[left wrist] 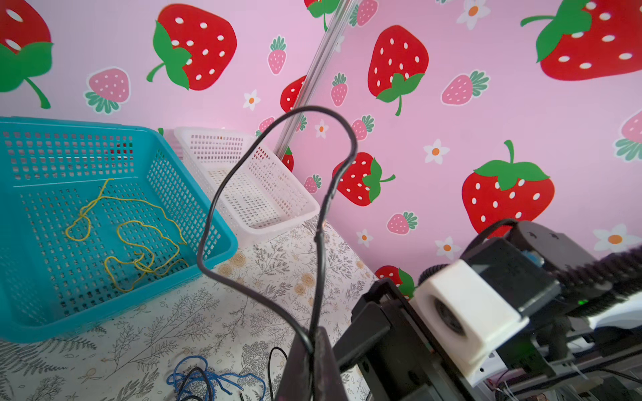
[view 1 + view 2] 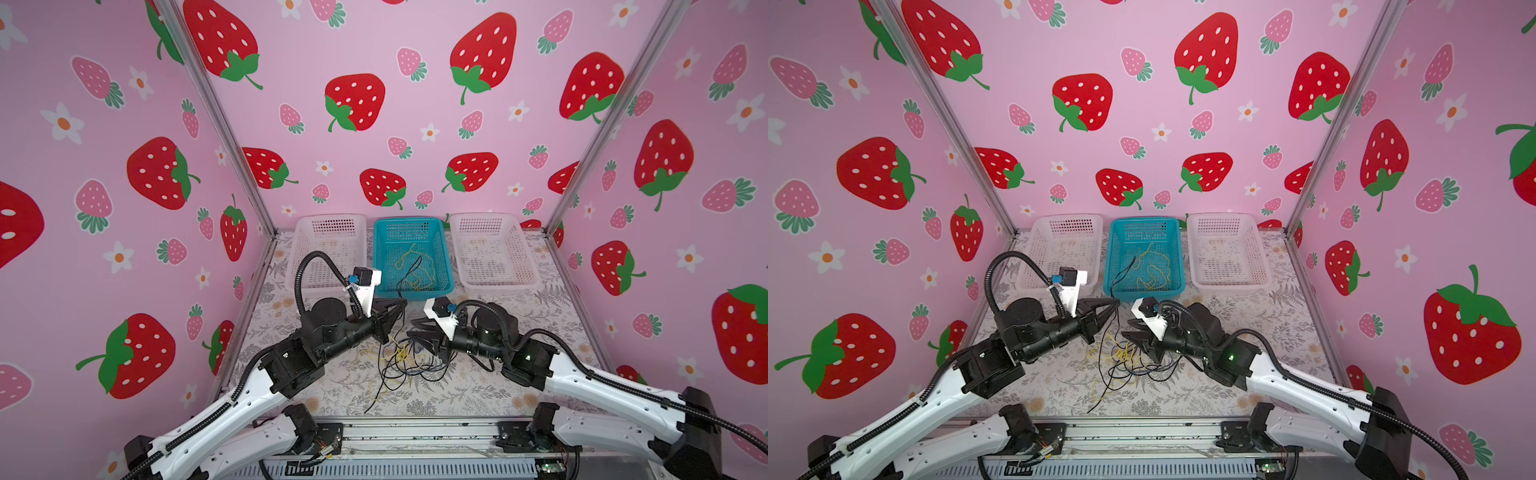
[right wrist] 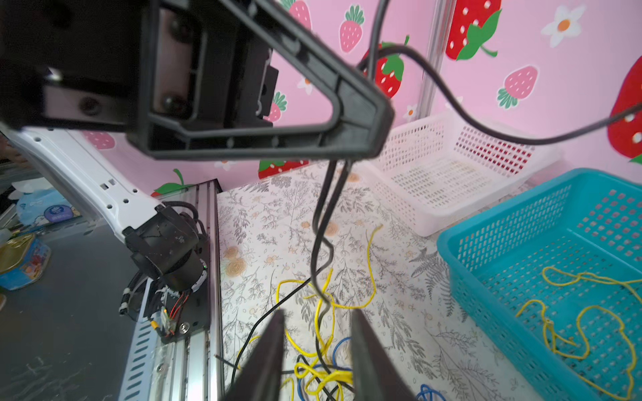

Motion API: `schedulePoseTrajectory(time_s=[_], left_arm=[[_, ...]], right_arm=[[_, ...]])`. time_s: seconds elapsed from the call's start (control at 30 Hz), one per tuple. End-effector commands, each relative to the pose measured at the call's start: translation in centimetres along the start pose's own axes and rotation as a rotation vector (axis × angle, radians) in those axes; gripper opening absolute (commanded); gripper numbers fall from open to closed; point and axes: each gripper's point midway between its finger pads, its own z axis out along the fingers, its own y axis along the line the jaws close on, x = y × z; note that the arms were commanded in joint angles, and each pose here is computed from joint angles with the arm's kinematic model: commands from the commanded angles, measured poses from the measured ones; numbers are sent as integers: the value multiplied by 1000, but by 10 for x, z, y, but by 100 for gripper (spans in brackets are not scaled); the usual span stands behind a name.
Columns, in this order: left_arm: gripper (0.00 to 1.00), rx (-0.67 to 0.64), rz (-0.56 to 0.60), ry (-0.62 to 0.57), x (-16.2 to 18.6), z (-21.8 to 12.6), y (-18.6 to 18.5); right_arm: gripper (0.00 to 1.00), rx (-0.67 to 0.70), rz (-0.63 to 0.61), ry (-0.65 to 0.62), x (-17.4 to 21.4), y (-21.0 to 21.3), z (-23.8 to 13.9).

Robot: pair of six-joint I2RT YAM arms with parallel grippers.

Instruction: Untangle the cables

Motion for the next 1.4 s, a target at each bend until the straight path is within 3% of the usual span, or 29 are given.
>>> schedulePoseTrajectory(time_s=[0.0,0.17,0.5,0.87,0.97,1.1,1.37], left_arm=[[0,0,-16,-102,-36,-15,-8],[0,65,-48,-119,-51,-18,-25],[0,87,-73,-138,-61,-23,-32],[0,130,-120,-176,-70,-28,-39],[0,140,-137,-173,-69,-27,-40],[0,144,-152,-186,-68,-32,-39],[0,141,-160,-193,-66,-36,-37]], right_arm=[[53,-28,22,-33,9,8,-9],[63,-60,91,-38,42,11,-5],[64,88,90,11,72,-20,16],[57,191,140,-18,86,-45,40],[52,225,144,-39,81,-52,46],[38,292,164,-36,85,-66,53],[43,220,171,-155,59,-55,48]])
